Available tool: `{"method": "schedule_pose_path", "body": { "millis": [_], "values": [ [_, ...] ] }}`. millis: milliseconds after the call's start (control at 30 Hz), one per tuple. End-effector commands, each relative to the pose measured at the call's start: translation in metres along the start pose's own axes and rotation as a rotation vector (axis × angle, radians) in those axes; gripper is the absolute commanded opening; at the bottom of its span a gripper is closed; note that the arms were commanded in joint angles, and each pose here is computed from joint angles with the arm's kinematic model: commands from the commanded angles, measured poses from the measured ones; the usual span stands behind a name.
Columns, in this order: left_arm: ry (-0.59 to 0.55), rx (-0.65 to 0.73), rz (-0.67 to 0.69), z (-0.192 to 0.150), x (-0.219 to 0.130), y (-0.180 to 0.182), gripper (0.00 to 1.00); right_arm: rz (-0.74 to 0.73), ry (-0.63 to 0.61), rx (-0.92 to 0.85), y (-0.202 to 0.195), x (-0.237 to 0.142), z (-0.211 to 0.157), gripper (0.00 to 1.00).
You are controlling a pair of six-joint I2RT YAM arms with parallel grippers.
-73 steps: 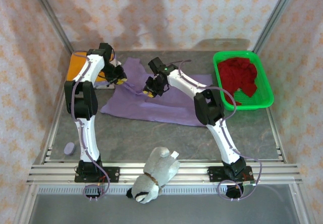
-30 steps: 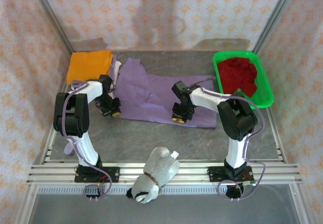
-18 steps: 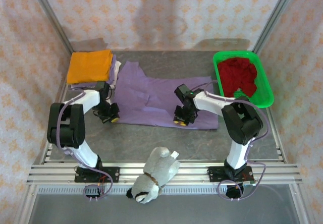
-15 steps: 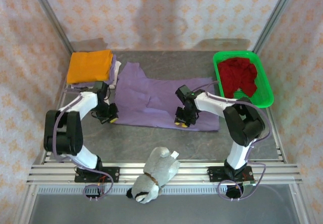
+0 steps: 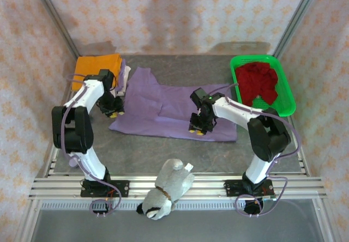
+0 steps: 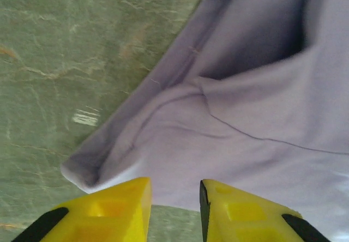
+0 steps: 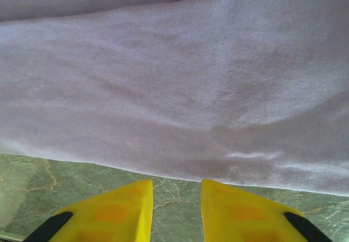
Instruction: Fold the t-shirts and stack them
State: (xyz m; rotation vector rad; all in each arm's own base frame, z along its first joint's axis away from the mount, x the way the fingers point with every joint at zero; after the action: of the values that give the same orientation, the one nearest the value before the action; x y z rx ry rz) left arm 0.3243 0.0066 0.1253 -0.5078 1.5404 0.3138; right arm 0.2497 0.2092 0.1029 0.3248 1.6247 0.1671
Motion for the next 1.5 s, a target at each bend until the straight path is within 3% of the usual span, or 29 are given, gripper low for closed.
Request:
{"method": "schedule_pose_path", "body": {
  "millis": [0, 367, 800, 1467],
  "values": [
    [0.069, 0.063, 0.101, -0.002, 0.003, 0.019, 0.33, 0.006, -0.009, -0.025, 0.004, -0.015, -0.004, 0.29],
    [0.145, 0.082, 0.093, -0.008, 0.028, 0.021, 0.32, 0.018, -0.003, -0.030, 0.011, -0.016, 0.001, 0.29],
    [0.135, 0.080, 0.097, -0.012, 0.020, 0.024, 0.00, 0.016, -0.001, -0.029, 0.009, -0.016, -0.001, 0.29],
    [0.142, -0.022, 0.153, -0.045, 0.011, 0.058, 0.00, 0.026, 0.003, -0.019, 0.007, -0.012, -0.003, 0.29]
  ]
}}
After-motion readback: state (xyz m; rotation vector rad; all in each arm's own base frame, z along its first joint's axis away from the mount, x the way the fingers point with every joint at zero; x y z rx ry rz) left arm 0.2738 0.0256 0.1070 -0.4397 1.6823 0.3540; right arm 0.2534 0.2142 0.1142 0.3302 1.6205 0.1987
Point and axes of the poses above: each hand's point on the last joint's axis, 136 mm out from that joint toward the fingers, its own x axis out along the fingers, its own y axis along the line the jaws close on, z = x × y, the point moved 5 cm from there along -x, back along the fingers, and after that the axes turned 6 degrees about -x, right-handed, at the moved point
